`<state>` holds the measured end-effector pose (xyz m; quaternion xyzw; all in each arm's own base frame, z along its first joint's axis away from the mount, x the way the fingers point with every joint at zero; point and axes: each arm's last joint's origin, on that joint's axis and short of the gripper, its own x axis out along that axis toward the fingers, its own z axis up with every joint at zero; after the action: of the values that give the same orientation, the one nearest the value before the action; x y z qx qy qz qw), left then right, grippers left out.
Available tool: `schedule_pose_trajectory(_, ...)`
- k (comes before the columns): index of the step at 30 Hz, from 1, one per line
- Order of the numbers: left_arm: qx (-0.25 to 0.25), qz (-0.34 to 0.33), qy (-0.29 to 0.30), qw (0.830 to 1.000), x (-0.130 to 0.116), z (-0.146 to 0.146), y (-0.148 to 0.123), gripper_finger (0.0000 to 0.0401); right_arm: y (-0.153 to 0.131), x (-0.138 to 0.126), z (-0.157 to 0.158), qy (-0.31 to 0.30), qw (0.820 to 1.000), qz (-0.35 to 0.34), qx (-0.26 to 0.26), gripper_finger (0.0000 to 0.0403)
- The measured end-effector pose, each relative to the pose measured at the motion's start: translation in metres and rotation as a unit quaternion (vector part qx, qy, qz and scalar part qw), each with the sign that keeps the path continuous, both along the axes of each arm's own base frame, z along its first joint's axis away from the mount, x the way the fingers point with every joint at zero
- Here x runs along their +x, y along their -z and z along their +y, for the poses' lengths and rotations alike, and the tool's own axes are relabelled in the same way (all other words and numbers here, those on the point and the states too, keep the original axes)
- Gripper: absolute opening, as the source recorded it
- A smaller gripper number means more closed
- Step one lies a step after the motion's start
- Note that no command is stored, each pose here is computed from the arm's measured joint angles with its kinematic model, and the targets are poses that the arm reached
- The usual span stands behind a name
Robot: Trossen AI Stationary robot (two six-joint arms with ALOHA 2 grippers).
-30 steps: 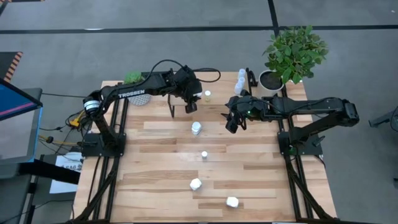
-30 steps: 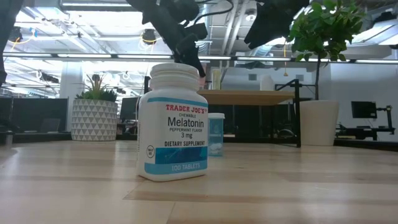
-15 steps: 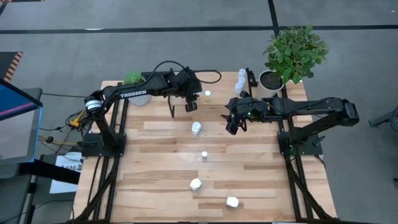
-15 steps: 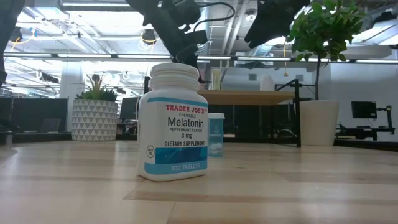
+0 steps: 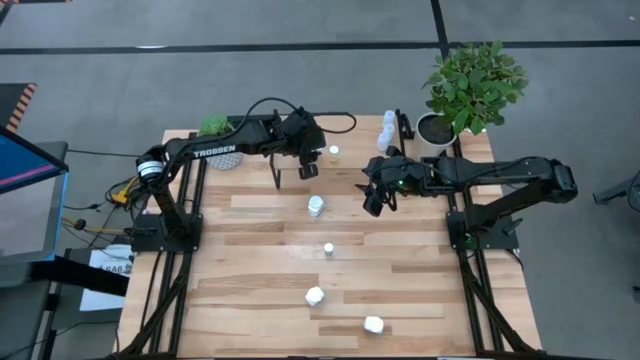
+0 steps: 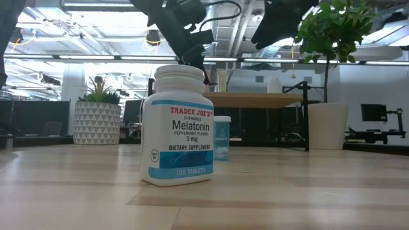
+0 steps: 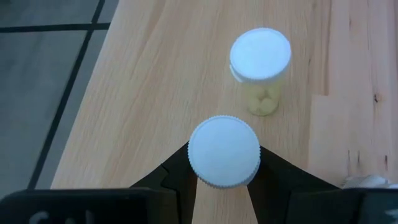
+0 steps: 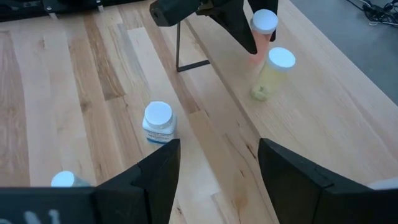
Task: Pick and place medicine bottles onto shelf by color
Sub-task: Put the orange pill on the shelf
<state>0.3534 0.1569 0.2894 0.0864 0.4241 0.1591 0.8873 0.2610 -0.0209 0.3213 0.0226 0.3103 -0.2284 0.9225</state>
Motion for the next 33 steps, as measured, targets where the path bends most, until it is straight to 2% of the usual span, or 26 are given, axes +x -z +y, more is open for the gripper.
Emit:
schedule_pose_trajectory(15,0.000,-0.001,0.000,1.000,0.0001,0.0000,0.0000,0.0107,0.0000,0.0000,0.0000,0.000,1.000,0.000,0.000,0.0239)
schedule_pose_trajectory(24,-0.023,-0.014,-0.018,0.999,0.0003,-0.0003,0.0000,0.0107,0.0000,0.0000,0.0000,0.000,1.000,0.000,0.000,0.0239)
schedule_pose_trajectory(33,-0.039,-0.020,0.012,0.999,0.0013,-0.0021,0.0000,0.0107,-0.0001,0.0000,0.0000,0.000,1.000,0.000,0.000,0.0239)
